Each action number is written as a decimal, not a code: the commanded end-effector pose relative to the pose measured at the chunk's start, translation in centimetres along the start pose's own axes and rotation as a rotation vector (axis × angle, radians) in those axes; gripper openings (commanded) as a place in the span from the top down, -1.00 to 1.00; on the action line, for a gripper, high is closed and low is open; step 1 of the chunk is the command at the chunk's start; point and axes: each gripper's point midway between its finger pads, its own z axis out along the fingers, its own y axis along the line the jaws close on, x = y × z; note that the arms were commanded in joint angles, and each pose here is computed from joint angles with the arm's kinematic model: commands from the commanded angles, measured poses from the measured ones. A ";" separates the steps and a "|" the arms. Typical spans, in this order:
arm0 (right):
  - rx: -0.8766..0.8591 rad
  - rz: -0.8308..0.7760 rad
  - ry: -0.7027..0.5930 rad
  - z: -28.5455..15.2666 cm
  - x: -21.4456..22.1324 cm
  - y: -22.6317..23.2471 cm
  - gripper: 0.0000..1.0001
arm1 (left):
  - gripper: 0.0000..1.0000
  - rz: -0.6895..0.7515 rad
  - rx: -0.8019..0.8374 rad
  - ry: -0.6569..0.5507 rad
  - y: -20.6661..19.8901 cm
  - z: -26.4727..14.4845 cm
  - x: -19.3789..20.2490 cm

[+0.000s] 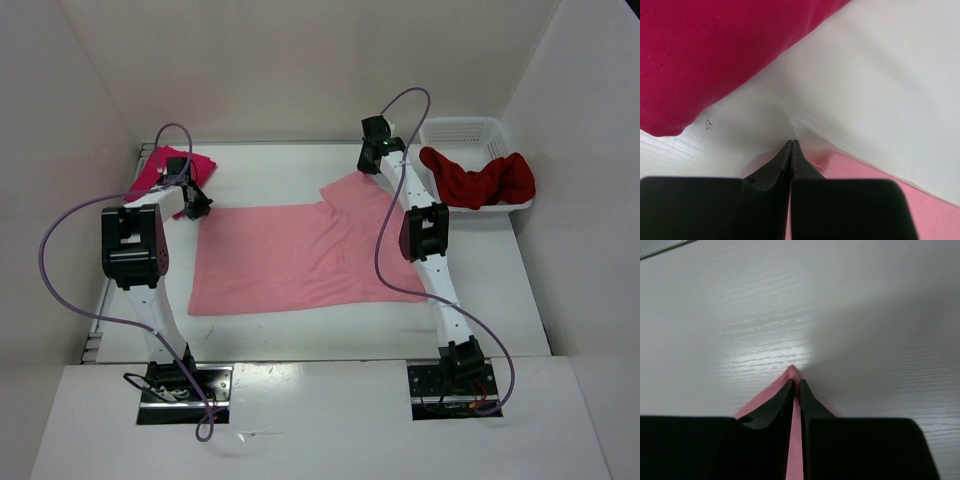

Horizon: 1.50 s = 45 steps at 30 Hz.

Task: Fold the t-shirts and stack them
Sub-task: Grap the side of the flattened tshirt furthest away from the robot with both arms, then fold the other side of the tshirt into a rectangle

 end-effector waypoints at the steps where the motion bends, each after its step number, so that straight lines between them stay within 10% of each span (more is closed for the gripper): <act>1: -0.014 0.014 -0.022 -0.1 -0.9 0.2 0.76 | 1.00 -0.009 -0.006 0.068 0.2 -0.8 2.0; 17: -0.129 0.042 -0.039 -15.6 -5.2 -2.6 1.00 | 1.00 -0.010 0.075 0.003 -1.0 -5.7 0.8; 45: 0.076 0.193 0.192 -30.4 13.8 -14.7 1.00 | 1.00 -0.114 0.132 0.007 4.5 -15.9 4.5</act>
